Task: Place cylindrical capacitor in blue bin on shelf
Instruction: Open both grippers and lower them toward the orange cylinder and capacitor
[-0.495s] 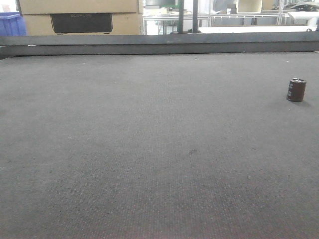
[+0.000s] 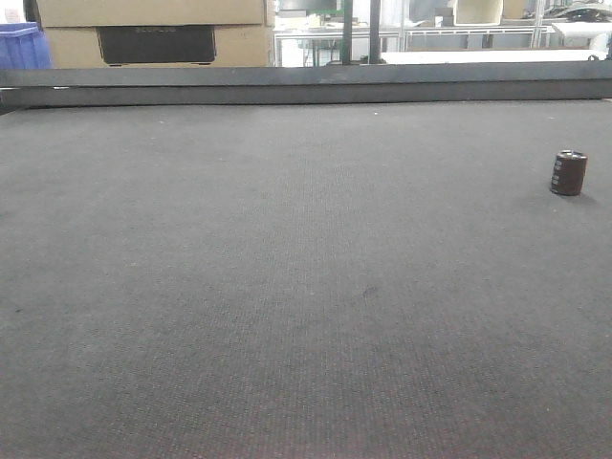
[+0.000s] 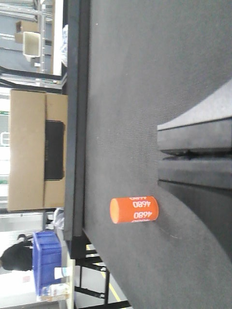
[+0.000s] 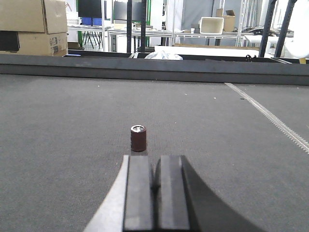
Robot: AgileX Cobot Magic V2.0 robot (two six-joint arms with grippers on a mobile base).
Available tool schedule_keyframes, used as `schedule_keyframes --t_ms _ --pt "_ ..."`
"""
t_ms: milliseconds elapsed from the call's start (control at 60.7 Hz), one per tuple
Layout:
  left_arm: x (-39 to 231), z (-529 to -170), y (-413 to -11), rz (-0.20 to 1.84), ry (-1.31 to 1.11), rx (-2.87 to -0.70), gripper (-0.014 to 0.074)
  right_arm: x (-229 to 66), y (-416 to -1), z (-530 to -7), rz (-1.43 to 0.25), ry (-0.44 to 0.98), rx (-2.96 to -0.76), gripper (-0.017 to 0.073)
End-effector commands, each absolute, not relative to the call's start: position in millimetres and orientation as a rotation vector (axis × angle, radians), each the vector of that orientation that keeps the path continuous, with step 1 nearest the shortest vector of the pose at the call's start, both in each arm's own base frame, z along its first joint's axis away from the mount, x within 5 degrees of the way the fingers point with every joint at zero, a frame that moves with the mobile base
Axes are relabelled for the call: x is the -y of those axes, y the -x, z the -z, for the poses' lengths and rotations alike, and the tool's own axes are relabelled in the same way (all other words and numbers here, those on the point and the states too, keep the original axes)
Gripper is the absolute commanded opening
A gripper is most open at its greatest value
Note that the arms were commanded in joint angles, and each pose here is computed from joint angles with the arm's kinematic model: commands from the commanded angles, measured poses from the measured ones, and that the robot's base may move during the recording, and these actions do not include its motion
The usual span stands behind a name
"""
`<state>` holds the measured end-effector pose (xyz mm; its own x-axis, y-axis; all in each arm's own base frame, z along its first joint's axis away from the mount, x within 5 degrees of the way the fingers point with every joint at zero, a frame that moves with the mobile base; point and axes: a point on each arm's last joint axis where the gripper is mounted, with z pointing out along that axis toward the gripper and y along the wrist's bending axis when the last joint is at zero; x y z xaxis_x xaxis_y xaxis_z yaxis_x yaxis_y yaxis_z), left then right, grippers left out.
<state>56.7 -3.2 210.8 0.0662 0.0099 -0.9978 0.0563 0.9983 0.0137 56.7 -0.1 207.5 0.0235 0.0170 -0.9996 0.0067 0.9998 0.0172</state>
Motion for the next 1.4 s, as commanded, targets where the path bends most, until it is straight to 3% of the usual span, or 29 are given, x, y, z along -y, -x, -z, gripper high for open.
schedule_keyframes --t_ms 0,363,478,676,808,841,923,1038,1088,1220,1385 --pt "3.6 -215.6 -55.8 0.047 -0.053 -1.457 -0.0111 0.3 -56.4 -209.5 -0.004 -0.017 -1.525 -0.0162" --pt "3.5 -229.6 -53.1 0.049 -0.047 -1.305 -0.0111 2.9 -54.0 -226.1 -0.002 -0.054 -1.339 -0.0162" --pt "3.1 -257.6 -47.9 0.049 -0.047 -1.28 -0.0111 2.6 -52.4 -234.5 -0.044 -0.083 -1.35 -0.0162" --pt "2.1 -325.7 -45.5 0.004 -0.076 -1.419 -0.0109 -2.8 -26.6 -309.2 -0.086 -0.038 -1.313 -0.0162" --pt "1.6 -364.2 -54.3 -0.024 -0.087 -1.474 -0.0004 -5.4 -29.2 -350.8 -0.1 -0.014 -1.396 -0.0148" --pt "1.8 -372.6 -58.1 -0.025 -0.087 -1.487 0.005 -5.5 -33.9 -360.5 -0.101 -0.013 -1.411 -0.0108" --pt "3.0 -387.0 -66.2 -0.017 -0.097 -1.497 0.0217 -5.5 -49.7 -380.8 -0.103 -0.013 -1.449 0.009" --pt "5.8 -393.2 -79.0 0.0 -0.115 -1.506 0.0385 -5.0 -81.6 -392.7 -0.105 -0.019 -1.533 0.0491" --pt "7.4 -392.2 -83.3 0.018 -0.12 -1.519 0.0424 -4.8 -94.9 -392.1 -0.105 -0.022 -1.571 0.058" --pt "12.9 -388.0 -92.2 0.11 -0.108 -1.562 0.0511 -3.4 -126.5 -384.4 -0.1 -0.036 -1.641 0.0547" --pt "16.6 -386.1 -95.2 0.192 -0.08 -1.586 0.0538 -1.7 -165.8 -361.3 -0.091 -0.054 -1.754 0.0547"
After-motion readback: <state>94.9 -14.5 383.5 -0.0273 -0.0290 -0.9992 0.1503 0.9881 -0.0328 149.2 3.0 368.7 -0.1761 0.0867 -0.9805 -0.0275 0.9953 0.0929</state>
